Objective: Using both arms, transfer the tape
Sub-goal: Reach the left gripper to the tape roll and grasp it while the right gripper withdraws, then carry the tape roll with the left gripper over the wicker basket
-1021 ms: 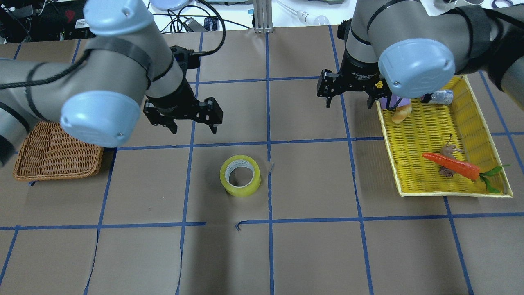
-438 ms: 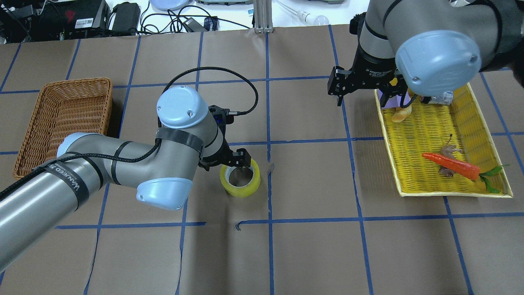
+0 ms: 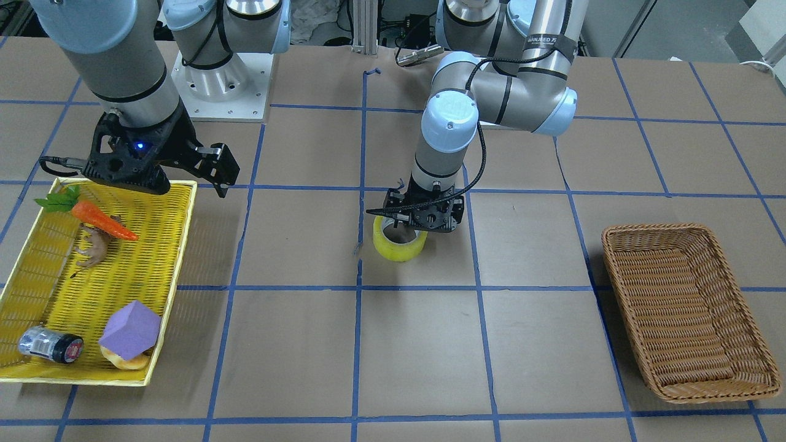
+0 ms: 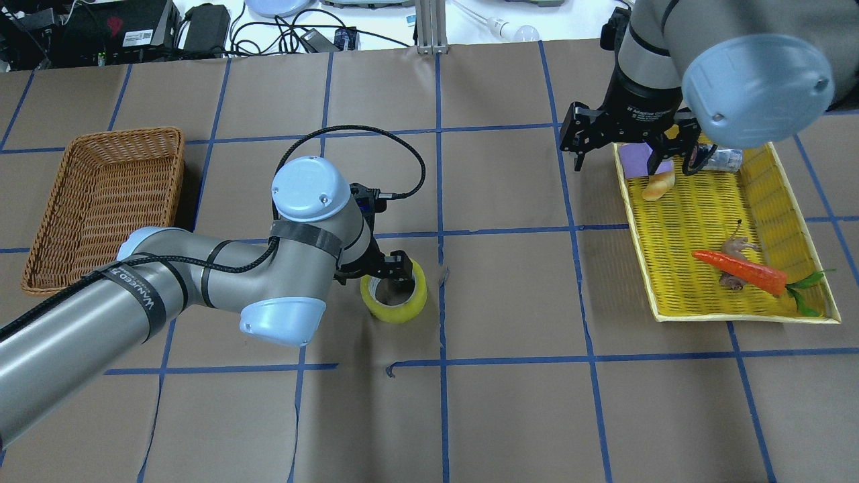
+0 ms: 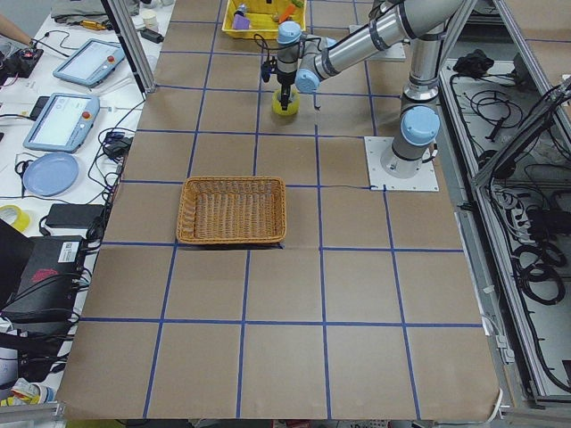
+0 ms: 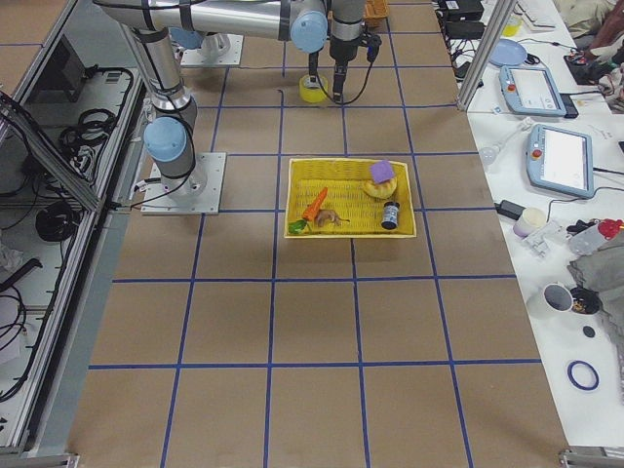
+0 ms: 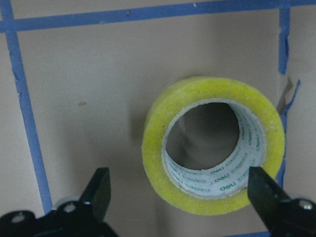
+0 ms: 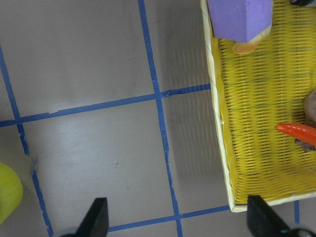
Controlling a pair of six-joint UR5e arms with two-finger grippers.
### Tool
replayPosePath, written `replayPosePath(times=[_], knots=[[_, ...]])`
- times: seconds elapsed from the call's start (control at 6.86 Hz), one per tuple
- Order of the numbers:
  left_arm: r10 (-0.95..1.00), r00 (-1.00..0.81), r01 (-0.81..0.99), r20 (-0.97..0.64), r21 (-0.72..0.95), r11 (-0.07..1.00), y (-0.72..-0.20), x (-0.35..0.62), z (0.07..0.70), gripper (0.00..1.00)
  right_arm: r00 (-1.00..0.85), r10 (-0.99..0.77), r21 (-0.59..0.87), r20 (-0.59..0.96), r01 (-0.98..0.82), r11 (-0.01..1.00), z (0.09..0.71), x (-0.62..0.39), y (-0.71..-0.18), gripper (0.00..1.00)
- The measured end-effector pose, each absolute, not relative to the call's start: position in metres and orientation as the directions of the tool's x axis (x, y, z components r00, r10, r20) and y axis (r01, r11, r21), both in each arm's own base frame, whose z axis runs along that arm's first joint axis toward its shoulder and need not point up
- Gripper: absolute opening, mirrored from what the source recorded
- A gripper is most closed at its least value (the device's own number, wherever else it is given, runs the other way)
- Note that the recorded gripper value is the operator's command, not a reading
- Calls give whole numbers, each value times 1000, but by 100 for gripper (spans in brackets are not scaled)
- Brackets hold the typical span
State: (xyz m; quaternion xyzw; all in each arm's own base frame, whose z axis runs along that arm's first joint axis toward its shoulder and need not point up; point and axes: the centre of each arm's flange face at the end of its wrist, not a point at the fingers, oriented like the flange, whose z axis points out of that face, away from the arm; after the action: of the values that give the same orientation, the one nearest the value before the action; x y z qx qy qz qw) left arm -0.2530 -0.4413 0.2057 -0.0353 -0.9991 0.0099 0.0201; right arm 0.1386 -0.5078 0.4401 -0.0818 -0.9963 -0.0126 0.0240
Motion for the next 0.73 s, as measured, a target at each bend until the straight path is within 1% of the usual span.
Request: replayPosePath(times=[0.15, 0.29, 0.44, 0.58, 0.73], knots=[[68, -997, 68, 36, -22, 997, -444, -253, 197, 90, -985, 165, 17, 49, 166, 986, 445, 138, -504, 100], [63, -997, 63, 35, -20, 998, -446, -254, 191, 43, -985, 165, 13, 46, 166, 986, 449, 138, -501, 100], [57, -998, 57, 33, -14, 998, -446, -254, 187, 2, -985, 165, 12, 44, 166, 986, 451, 138, -499, 100], [36, -999, 36, 33, 1, 999, -446, -253, 184, 0, -985, 164, 13, 44, 165, 986, 451, 139, -498, 100], [2, -999, 3, 40, 21, 1000, -444, -253, 182, 0, -985, 164, 13, 44, 165, 986, 452, 139, -498, 100]])
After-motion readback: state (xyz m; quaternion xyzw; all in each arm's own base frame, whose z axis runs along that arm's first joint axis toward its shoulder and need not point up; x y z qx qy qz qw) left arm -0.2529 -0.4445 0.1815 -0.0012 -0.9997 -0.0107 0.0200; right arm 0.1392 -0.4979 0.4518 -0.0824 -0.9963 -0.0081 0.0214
